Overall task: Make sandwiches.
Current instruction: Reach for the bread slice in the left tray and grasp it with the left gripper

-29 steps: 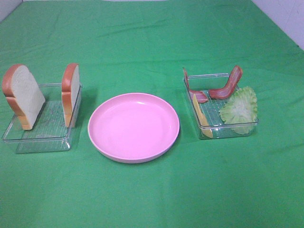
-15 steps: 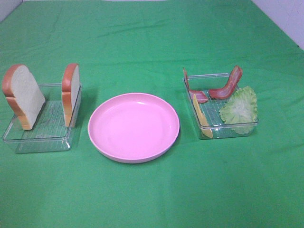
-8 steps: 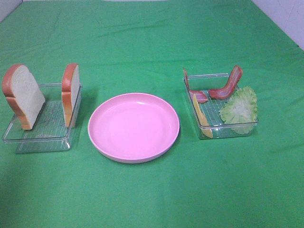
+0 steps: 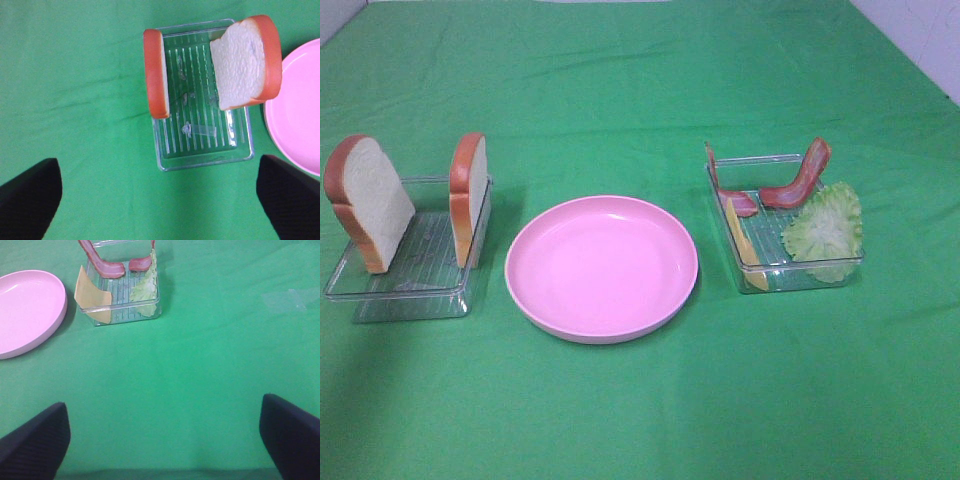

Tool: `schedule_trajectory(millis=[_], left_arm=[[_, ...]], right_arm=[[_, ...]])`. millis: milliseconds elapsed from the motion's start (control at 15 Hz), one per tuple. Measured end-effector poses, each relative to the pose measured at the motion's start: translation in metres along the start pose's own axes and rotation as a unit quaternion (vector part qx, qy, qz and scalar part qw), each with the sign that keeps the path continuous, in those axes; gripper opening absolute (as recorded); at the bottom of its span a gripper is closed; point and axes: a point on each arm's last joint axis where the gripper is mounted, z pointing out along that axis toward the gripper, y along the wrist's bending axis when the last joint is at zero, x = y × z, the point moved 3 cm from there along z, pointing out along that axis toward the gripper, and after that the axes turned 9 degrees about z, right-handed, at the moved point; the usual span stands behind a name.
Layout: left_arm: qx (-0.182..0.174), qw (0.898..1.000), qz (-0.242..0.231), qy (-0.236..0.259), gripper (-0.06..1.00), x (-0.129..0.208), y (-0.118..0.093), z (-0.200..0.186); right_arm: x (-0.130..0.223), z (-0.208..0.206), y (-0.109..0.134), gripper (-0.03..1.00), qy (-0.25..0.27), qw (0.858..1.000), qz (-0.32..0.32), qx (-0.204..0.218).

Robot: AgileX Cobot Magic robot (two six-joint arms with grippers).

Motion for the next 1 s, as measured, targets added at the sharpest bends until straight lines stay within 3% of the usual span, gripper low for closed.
schedule_trajectory(millis=[333,600,1000], left_arm=[[0.037,0.997,0.033,0.052,0.99,-0.041,-0.056,0.078],[0.047,0.995,0.043,0.075,0.99,-0.049,-0.093,0.111],[0.033,0.993,0.019,0.113,0.99,-0.046,-0.097,0.150]], right_arm=[[0.000,0.000,0.000,0.98,0.000,1.000,0.000,0.000],[0.000,0.000,0.000,0.98,0.000,1.000,0.000,0.000],[0.000,0.000,0.000,0.98,0.000,1.000,0.000,0.000]])
